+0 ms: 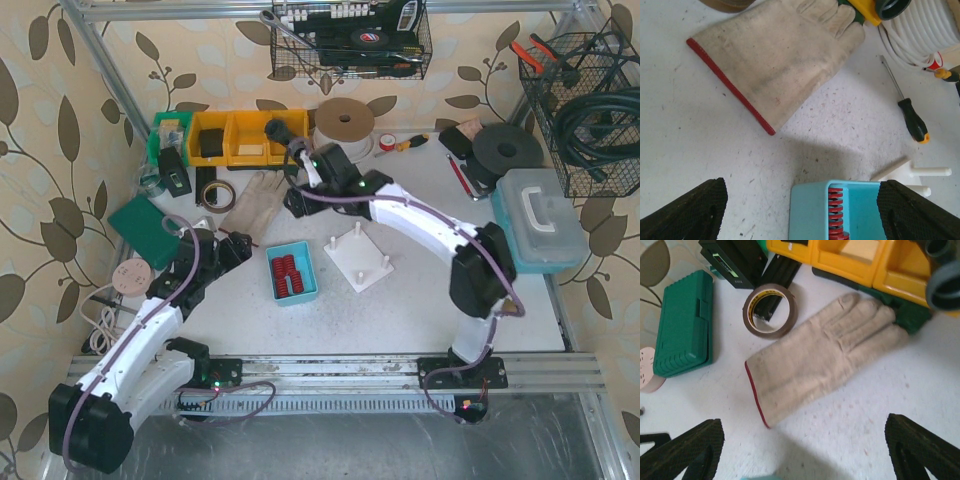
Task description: Install the large spring
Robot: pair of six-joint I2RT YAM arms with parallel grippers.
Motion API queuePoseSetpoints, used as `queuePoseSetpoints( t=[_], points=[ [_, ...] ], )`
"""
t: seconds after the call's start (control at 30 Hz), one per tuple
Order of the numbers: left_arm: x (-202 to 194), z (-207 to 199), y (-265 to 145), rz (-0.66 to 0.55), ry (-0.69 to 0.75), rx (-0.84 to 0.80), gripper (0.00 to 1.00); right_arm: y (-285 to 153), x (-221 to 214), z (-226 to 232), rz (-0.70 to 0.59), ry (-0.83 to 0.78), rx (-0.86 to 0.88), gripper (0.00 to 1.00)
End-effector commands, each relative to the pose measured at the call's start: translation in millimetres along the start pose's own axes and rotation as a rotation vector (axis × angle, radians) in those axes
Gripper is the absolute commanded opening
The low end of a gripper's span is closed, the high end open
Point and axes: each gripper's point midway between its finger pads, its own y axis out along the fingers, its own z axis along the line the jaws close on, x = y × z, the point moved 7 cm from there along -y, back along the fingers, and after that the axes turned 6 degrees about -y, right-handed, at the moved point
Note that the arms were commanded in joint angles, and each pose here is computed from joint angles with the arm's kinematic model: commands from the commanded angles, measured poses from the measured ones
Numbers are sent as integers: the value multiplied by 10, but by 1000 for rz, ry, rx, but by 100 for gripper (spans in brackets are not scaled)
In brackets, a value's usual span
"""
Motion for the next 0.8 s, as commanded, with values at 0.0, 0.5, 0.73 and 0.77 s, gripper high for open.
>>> queuePoseSetpoints(
  t=[0.0,0.5,0.73,0.77],
  points=[
    [23,-155,-89,60,18,-20,83,-283,-442,7,-30,24,-122,86],
    [-577,-958,-39,324,406,151,74,-955,-1073,-383,-230,202,-151,90],
    [-713,-1168,279,346,425,214,66,-1149,-1104,-633,-329,287,-199,91],
    [-742,-1163,316,348,402,226,64,-1176,-1119,-667,-339,299,-210,93]
  ],
)
